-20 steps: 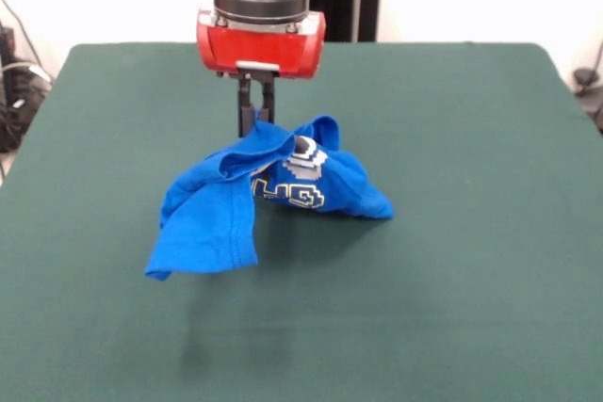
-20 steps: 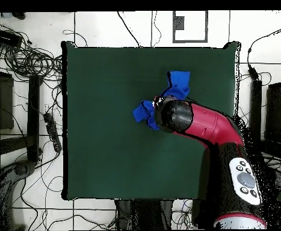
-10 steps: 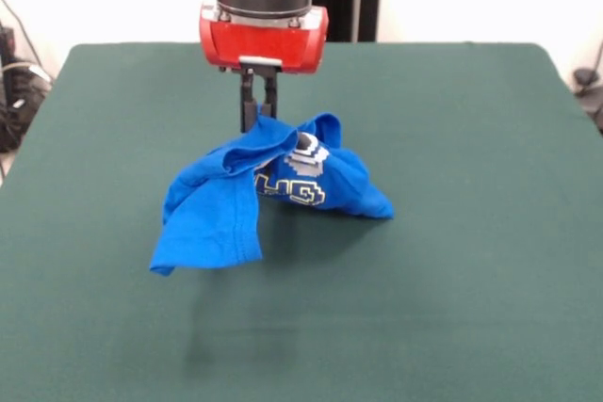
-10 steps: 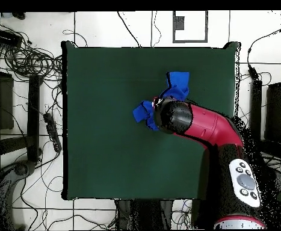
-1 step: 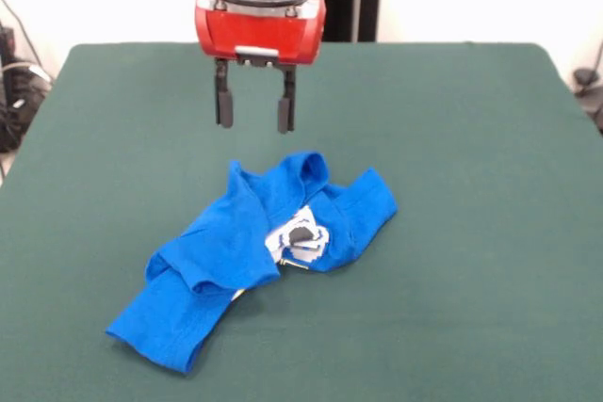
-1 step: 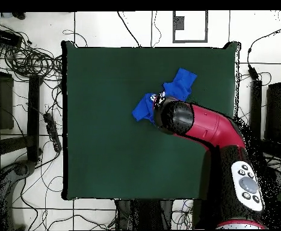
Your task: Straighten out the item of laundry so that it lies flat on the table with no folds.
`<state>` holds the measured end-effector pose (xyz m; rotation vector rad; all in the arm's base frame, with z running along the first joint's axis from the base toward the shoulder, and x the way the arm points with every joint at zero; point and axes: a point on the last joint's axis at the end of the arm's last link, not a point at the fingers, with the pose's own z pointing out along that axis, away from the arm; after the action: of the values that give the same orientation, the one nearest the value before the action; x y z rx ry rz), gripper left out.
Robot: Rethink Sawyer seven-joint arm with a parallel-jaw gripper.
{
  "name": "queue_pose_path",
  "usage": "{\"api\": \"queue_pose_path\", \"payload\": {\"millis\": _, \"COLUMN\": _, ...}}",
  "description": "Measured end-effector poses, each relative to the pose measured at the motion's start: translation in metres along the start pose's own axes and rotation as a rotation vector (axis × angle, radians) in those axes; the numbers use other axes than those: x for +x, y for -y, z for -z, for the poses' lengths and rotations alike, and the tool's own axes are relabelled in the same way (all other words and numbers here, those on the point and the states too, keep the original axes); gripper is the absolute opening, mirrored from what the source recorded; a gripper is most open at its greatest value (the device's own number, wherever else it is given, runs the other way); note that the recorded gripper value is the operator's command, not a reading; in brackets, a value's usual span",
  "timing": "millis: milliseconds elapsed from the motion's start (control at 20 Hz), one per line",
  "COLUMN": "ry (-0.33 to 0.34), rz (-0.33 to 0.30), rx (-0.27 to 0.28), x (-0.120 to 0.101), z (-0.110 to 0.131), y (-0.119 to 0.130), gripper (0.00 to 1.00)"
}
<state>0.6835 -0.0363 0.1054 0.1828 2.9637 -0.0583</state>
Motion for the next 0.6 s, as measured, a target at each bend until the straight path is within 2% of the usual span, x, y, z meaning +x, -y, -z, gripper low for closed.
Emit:
{"api": "queue_pose_path", "payload": {"millis": 150, "ry": -0.004, "rz": 0.0, "rx": -0.001, "x": 0.001, "z": -0.002, "y": 0.0, "gripper": 1.0}}
{"api": "queue_pose_path", "payload": {"millis": 600, "ry": -0.031, "rz": 0.021, "rx": 0.003, "x": 0.015, "z": -0.03, "y": -0.003, "gripper": 1.0}}
